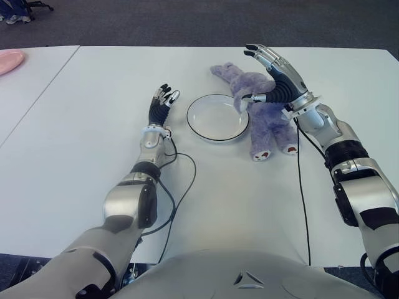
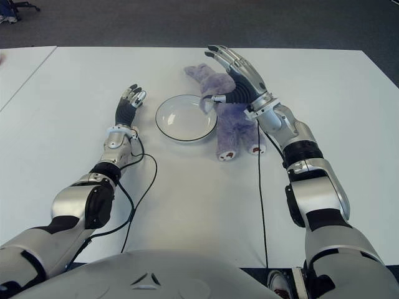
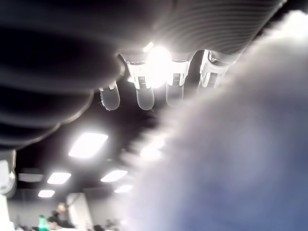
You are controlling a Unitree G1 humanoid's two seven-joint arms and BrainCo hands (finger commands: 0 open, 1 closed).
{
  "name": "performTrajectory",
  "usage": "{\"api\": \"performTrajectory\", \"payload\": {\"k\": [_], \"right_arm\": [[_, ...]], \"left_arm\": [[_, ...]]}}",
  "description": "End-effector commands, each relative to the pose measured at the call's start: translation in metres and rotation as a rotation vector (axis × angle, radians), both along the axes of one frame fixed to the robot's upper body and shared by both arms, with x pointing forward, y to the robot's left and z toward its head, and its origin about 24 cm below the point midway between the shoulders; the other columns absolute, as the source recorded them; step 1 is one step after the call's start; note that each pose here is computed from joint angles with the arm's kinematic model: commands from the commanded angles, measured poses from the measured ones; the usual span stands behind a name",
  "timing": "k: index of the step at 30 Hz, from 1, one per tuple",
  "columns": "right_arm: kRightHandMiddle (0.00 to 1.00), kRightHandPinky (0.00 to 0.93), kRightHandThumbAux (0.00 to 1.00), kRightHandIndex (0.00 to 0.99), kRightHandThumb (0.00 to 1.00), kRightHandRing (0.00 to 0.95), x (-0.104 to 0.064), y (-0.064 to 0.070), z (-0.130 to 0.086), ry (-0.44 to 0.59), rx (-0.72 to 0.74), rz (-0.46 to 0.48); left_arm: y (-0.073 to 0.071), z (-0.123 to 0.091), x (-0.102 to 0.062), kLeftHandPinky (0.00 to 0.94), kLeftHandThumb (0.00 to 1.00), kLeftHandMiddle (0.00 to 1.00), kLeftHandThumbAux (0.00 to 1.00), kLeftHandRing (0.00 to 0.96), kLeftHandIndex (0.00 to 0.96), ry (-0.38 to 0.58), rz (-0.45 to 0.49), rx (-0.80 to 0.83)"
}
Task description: Put the doll into the plate.
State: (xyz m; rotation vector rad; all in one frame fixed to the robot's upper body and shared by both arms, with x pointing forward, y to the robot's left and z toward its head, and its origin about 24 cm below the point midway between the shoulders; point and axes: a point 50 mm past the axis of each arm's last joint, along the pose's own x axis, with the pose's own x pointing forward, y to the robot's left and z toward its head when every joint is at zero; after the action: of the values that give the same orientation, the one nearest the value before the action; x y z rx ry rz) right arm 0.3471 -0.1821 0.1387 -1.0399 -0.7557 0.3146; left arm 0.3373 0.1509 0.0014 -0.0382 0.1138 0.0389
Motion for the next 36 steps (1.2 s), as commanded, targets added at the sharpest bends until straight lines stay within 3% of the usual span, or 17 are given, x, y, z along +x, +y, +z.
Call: {"api": "performTrajectory", "payload": {"k": [1, 11, 18, 27, 36], "right_arm": [[0.0, 0.0, 0.46, 0.0, 0.095, 0.0, 0.003, -0.017, -0.009, 0.008, -0.065, -0.092], [0.0, 0.0, 0.483, 0.04, 0.019, 0.0, 0.002, -0.038, -0.003, -0.009, -0.095, -0.145], [0.0, 0.0, 0.497, 0.037, 0.039, 0.0, -0.007, -0.06, -0.027, 0.069, -0.135, -0.223], [0.0, 0.0, 0.491, 0.032, 0.043, 0.0, -0.006, -0.071, -0.033, 0.113, -0.158, -0.289], [0.0, 0.0, 0.486, 0.045, 0.052, 0.0, -0.008, -0.074, -0.038, 0.122, -0.147, -0.312]], "left_arm": [[-0.009, -0.091, -0.077, 0.125, 0.0, 0.14, 0.508, 0.133, 0.139, 0.44, -0.005, -0.053], [-0.011, -0.09, -0.076, 0.108, 0.0, 0.133, 0.494, 0.124, 0.134, 0.43, -0.004, -0.042], [-0.011, -0.09, -0.076, 0.101, 0.0, 0.121, 0.487, 0.113, 0.125, 0.434, -0.004, -0.017], [-0.011, -0.09, -0.076, 0.104, 0.0, 0.122, 0.48, 0.111, 0.127, 0.442, -0.002, -0.014], [-0.011, -0.089, -0.076, 0.102, 0.0, 0.124, 0.485, 0.116, 0.132, 0.426, -0.012, -0.004]]}}
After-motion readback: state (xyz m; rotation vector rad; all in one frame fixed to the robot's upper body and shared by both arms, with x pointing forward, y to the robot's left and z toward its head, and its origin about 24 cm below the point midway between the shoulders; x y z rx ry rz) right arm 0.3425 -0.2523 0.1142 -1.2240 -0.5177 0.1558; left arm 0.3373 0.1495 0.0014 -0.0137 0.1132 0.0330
